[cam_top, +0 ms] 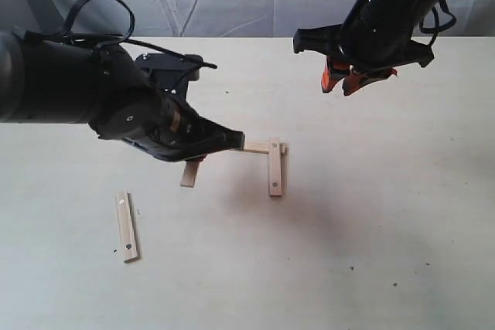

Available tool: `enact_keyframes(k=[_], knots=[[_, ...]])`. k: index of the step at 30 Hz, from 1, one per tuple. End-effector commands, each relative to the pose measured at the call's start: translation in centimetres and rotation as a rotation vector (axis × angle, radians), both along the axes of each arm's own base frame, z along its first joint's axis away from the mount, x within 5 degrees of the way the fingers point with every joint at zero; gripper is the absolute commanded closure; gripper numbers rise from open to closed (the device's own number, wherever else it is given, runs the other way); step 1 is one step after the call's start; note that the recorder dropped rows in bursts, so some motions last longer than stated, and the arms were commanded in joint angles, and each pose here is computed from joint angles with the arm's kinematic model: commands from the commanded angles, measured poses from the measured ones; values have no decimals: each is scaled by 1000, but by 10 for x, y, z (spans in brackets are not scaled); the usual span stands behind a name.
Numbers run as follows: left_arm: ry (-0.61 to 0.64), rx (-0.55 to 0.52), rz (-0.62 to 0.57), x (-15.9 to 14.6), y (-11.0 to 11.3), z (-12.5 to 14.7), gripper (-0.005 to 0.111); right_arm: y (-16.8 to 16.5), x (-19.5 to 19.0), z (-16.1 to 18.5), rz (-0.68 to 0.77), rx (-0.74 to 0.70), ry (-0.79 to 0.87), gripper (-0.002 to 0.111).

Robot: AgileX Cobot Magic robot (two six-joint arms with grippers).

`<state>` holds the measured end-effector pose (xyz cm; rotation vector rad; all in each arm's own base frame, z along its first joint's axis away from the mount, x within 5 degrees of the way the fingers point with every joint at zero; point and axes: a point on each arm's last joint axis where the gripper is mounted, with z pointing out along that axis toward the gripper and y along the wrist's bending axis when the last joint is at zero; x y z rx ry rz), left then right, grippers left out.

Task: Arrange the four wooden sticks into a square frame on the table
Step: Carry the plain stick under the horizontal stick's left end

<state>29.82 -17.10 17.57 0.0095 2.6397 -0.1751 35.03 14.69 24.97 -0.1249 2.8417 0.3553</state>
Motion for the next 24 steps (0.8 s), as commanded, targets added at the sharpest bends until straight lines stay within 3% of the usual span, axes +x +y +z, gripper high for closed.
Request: enact_keyframes(k=[1,12,19,24], knots=[[-72,-68,-29,10,-8,5,106,-2,2,5,6,-5,-41,76],[-61,-105,-71,27,-23,-47,106,-1,5,7,-13,12,-80,76],[-52,-90,-66,40,-29,-53,106,-2,6,7,-6,-9,-94,76],[-10,10,-85,36,-22,-57,106,-3,6,6,-3,-17,-97,76]])
